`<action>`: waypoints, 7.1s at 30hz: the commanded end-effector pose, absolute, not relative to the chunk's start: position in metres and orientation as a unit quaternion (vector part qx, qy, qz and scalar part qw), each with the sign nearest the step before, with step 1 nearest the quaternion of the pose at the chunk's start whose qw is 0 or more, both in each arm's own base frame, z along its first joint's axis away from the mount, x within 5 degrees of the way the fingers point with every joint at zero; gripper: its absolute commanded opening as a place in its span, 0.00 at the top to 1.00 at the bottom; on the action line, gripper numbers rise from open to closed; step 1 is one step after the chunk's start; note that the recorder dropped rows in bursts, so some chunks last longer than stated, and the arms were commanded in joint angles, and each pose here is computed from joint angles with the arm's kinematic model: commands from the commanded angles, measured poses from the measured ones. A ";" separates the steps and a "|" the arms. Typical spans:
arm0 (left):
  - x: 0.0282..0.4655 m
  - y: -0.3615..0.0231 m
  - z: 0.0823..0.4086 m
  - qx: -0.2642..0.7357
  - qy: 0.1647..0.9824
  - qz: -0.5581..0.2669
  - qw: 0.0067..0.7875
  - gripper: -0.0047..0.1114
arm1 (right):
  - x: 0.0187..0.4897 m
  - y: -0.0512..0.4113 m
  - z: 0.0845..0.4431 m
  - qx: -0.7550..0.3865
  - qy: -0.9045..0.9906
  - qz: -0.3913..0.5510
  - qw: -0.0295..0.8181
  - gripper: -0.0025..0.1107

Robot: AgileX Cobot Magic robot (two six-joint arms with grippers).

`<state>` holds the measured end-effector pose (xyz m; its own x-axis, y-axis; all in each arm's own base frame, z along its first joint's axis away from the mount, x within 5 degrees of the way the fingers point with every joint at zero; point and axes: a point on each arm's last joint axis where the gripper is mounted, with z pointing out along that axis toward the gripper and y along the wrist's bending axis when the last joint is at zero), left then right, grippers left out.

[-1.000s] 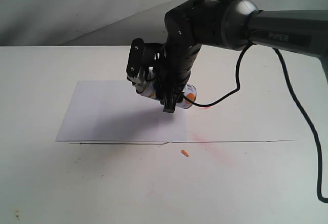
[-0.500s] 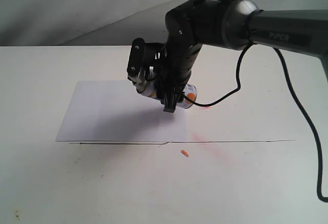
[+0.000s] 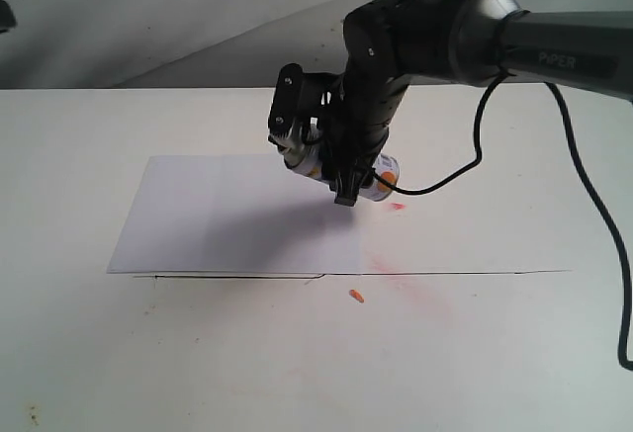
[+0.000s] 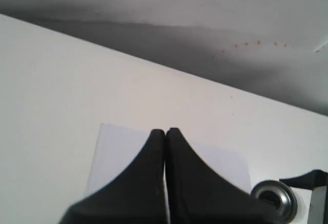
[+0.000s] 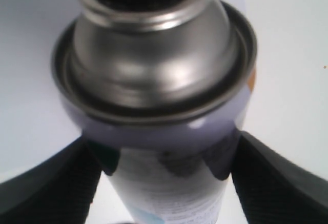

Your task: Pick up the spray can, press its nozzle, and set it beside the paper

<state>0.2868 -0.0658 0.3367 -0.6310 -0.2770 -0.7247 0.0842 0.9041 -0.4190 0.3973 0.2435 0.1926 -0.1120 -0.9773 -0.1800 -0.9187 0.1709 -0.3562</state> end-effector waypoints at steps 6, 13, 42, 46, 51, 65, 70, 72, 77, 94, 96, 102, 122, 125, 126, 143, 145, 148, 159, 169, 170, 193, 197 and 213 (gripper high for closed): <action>0.338 -0.106 0.309 -0.006 0.890 -0.343 0.299 0.96 | 0.398 0.244 0.201 -0.646 0.733 -0.080 0.199 0.98; 0.356 -0.111 0.290 -0.043 0.886 -0.367 0.281 0.96 | 0.397 0.244 0.201 -0.645 0.734 -0.078 0.198 0.98; 0.394 -0.169 0.219 0.175 0.876 -0.447 0.051 0.96 | 0.399 0.236 0.179 -0.650 0.738 -0.114 0.143 0.98; 0.397 -0.171 0.204 0.168 0.878 -0.447 0.034 0.96 | 0.399 0.237 0.179 -0.649 0.739 -0.111 0.145 0.98; 0.397 -0.180 0.198 0.172 0.879 -0.443 0.036 0.96 | 0.399 0.237 0.179 -0.648 0.740 -0.109 0.147 0.98; 0.397 -0.193 0.193 0.194 0.881 -0.426 0.065 0.96 | 0.399 0.237 0.179 -0.648 0.740 -0.109 0.147 0.98; 0.399 -0.194 0.173 0.184 0.885 -0.426 0.045 0.96 | 0.399 0.237 0.179 -0.648 0.740 -0.109 0.147 0.98; 0.400 -0.194 0.169 0.181 0.884 -0.428 0.041 0.96 | 0.399 0.237 0.179 -0.648 0.740 -0.109 0.147 0.98; 0.402 -0.197 0.170 0.185 0.872 -0.450 0.054 0.96 | 0.399 0.237 0.179 -0.648 0.740 -0.109 0.147 0.98; 0.396 -0.214 0.167 0.213 0.873 -0.433 0.066 0.96 | 0.399 0.237 0.179 -0.648 0.740 -0.109 0.146 0.98; 0.396 -0.214 0.167 0.213 0.873 -0.434 0.066 0.96 | 0.399 0.237 0.179 -0.648 0.740 -0.109 0.146 0.98; 0.394 -0.219 0.167 0.218 0.871 -0.435 0.064 0.96 | 0.399 0.237 0.179 -0.648 0.740 -0.108 0.147 0.98; 0.394 -0.218 0.166 0.221 0.874 -0.428 0.066 0.96 | 0.399 0.237 0.179 -0.648 0.740 -0.108 0.147 0.98; 0.394 -0.218 0.166 0.222 0.874 -0.427 0.066 0.96 | 0.399 0.237 0.179 -0.648 0.740 -0.108 0.147 0.98; 0.394 -0.218 0.166 0.222 0.874 -0.427 0.066 0.96 | 0.399 0.237 0.179 -0.648 0.740 -0.108 0.147 0.98; 0.373 -0.169 0.209 0.173 0.899 -0.328 0.234 0.96 | 0.399 0.225 0.208 -0.621 0.755 -0.127 0.167 0.98; 0.358 -0.157 0.226 0.163 0.896 -0.301 0.283 0.96 | 0.400 0.221 0.215 -0.614 0.760 -0.126 0.172 0.98; 0.327 -0.138 0.256 0.134 0.885 -0.269 0.355 0.96 | 0.402 0.212 0.220 -0.590 0.779 -0.123 0.172 0.98; 0.124 -0.027 0.286 -0.006 0.737 -0.125 0.665 0.96 | 0.413 0.147 0.281 -0.303 0.914 0.058 0.263 0.98; 0.094 -0.019 0.273 -0.017 0.708 -0.156 0.689 0.96 | 0.354 0.100 0.357 -0.126 0.845 0.119 0.505 0.98; 0.093 -0.020 0.273 -0.016 0.708 -0.157 0.688 0.96 | 0.346 0.096 0.354 -0.118 0.832 0.113 0.530 0.98; 0.093 -0.023 0.264 0.002 0.723 -0.164 0.671 0.96 | 0.352 0.097 0.163 -0.134 0.726 0.101 0.667 0.98; 0.092 -0.025 0.264 0.008 0.726 -0.170 0.666 0.96 | 0.370 0.107 0.135 -0.141 0.739 0.134 0.645 0.98; 0.092 -0.025 0.264 0.010 0.726 -0.169 0.667 0.96 | 0.390 0.109 0.114 -0.121 0.816 0.121 0.551 0.98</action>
